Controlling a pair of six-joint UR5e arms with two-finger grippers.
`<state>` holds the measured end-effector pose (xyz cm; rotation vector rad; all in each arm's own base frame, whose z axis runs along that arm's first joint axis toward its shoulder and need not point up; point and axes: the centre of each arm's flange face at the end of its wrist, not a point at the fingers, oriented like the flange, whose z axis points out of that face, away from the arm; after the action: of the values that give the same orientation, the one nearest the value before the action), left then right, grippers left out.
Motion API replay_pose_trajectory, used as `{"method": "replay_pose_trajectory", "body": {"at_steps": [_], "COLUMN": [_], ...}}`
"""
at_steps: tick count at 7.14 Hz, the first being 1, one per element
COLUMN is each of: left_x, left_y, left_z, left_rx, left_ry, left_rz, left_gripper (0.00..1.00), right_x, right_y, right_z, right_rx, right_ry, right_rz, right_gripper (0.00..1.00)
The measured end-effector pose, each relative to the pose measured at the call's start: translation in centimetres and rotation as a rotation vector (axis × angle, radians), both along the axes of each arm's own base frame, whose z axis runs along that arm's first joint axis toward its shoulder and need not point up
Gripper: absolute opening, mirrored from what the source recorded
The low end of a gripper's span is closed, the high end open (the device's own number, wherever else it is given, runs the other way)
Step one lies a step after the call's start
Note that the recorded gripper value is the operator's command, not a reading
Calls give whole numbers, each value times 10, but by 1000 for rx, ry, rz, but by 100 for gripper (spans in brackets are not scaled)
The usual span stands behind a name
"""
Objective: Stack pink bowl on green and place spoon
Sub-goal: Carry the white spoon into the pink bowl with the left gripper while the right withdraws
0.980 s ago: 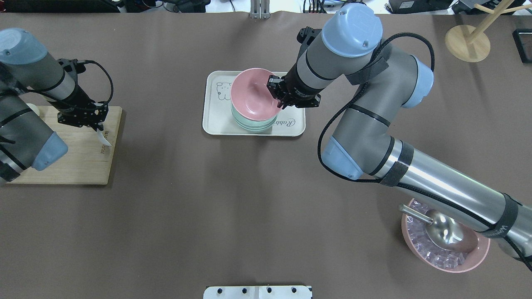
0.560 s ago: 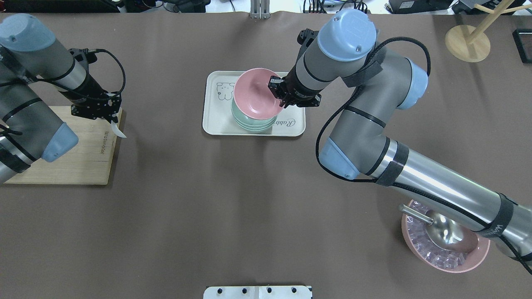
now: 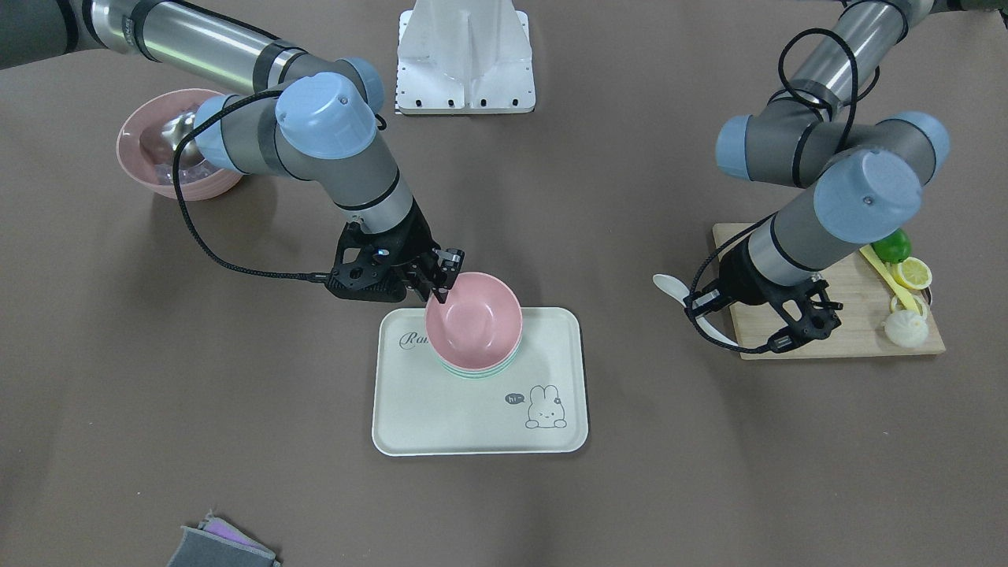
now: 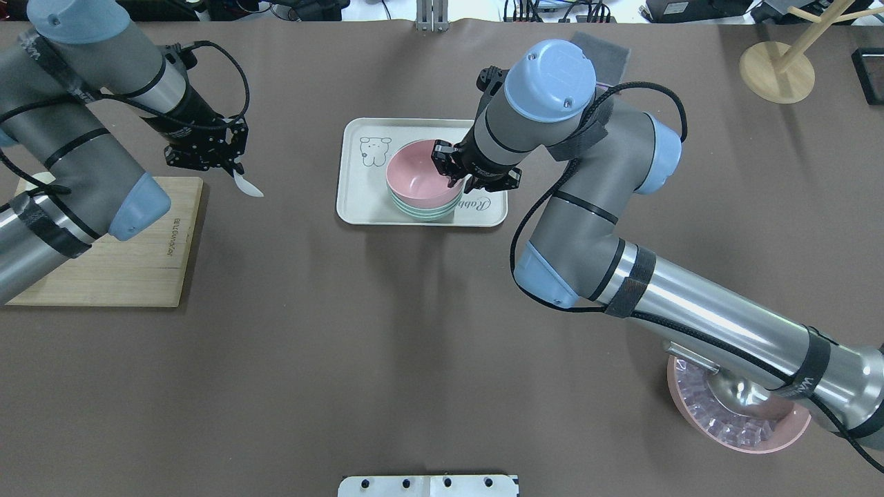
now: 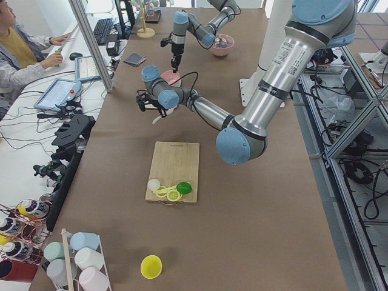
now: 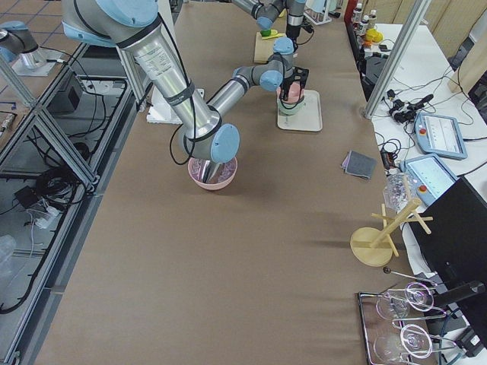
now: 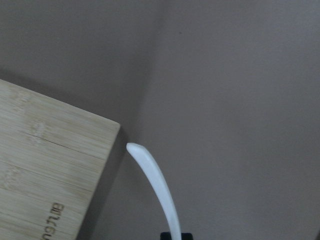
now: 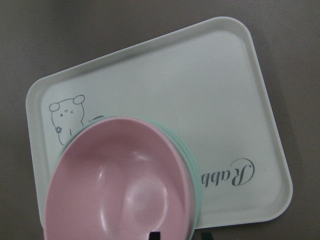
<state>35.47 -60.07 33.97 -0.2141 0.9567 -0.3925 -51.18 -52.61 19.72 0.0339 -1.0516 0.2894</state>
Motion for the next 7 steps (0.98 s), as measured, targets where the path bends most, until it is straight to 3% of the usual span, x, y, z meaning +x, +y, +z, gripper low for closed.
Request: {"method": "replay_pose_trajectory", "body": {"at_steps": [2, 4, 7], "left_x": [14, 35, 108], "left_y": [-16, -34, -13], "left_z": [-47, -100, -149], "left_rx": [-27, -44, 9], "left_ry": [36, 83, 166], "left_rz": [-46, -86, -147], "left_gripper": [0, 0, 0], "right_x": [30, 116, 218], "right_y": [-13, -42, -49], "right_z": [11, 40, 119], "right_rx": [-29, -70, -8], "right_ry": [-41, -87, -63], "right_rz": [-29, -65, -107], "right_gripper": [100, 100, 100]}}
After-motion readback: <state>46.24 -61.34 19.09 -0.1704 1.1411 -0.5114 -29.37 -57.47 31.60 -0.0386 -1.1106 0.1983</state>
